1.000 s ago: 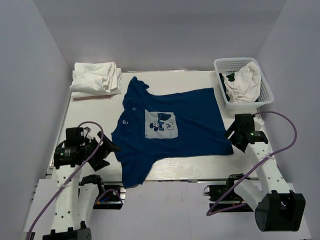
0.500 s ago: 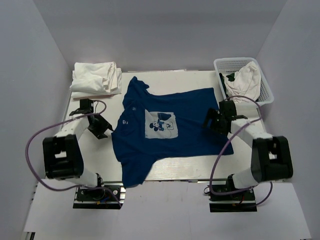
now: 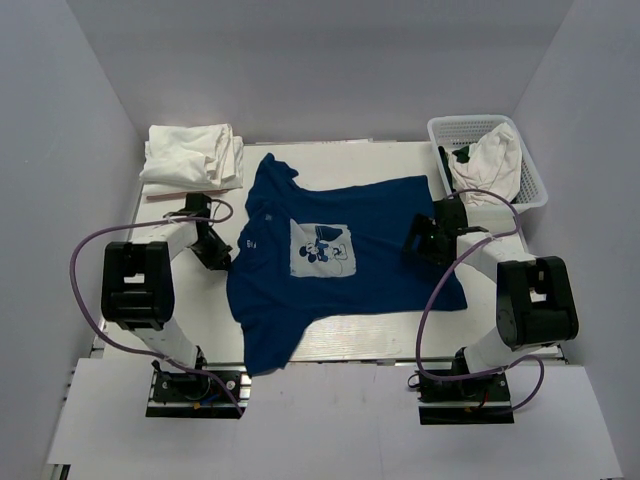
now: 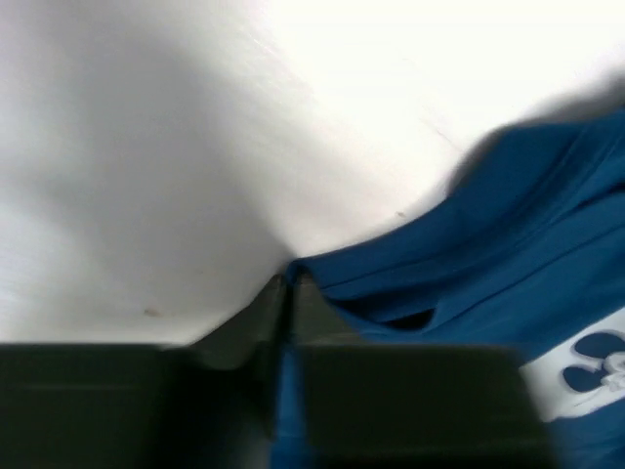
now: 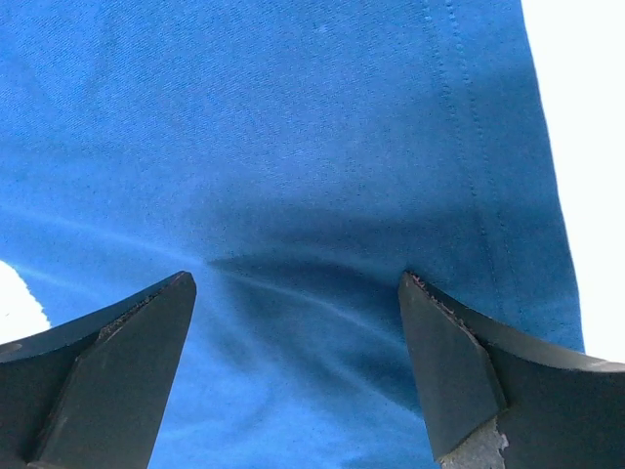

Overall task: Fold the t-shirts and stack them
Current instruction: Flatten out the tshirt

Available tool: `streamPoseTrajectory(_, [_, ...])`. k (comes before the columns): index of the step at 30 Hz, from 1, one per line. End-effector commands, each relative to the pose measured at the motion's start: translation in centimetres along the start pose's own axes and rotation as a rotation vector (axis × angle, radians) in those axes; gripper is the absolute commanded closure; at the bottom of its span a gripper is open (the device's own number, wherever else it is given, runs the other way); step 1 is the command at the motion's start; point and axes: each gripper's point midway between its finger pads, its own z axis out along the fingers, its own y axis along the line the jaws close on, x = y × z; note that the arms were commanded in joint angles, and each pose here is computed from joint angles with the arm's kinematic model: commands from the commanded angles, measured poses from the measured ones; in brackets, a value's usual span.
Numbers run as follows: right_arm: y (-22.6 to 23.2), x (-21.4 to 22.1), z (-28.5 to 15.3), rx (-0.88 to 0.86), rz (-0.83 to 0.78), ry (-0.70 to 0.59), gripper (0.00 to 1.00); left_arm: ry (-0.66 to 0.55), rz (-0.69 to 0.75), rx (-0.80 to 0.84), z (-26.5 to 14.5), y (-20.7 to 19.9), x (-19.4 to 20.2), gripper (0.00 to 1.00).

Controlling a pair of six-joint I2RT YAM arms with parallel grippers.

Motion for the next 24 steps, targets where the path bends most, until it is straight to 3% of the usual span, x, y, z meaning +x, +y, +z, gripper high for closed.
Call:
streamPoseTrajectory(1, [-1.8,0.6,0.4,0.087,0.0,0.006,0.1,0.033,0.049,-0.035,1.7,0.2,1.5,0.97])
streamPoseTrajectory(10, [-5.7,4.4,0.4,0.273,0.025,0.129,0.1,-0.001,-0.061,-0.303,-4.0,5.7,4.7,1.0])
streamPoseTrajectory(11, [-5.8,4.5,0.3,0.276,0.02,0.131,0.1,0.036,-0.056,-0.344,-4.3,7.0,5.9,1.0])
streamPoseTrajectory(17, [-6.0,4.3,0.4,0.295,0.009,0.143,0.1,0.094,-0.06,-0.3,-4.7,6.8,8.0,0.98])
streamPoseTrajectory(18, [-6.0,4.1,0.5,0.292,0.004,0.142,0.1,0.088,-0.061,-0.293,-5.0,6.4,7.7,0.89])
streamPoseTrajectory(21, [-5.6,3.5,0.6,0.284,-0.009,0.143,0.1,-0.013,-0.025,-0.213,-7.0,3.2,3.9,0.76])
streamPoseTrajectory(22, [-5.5,3.4,0.7,0.277,-0.02,0.144,0.1,-0.078,-0.001,-0.156,-8.3,1.2,1.7,0.52])
streamPoseTrajectory(23, [-5.4,3.4,0.6,0.275,-0.026,0.145,0.1,-0.105,0.016,-0.128,-8.7,0.2,0.6,0.41])
streamPoseTrajectory(24, [-5.4,3.4,0.7,0.272,-0.027,0.149,0.1,-0.173,0.026,-0.073,-9.6,-1.7,-1.5,0.38])
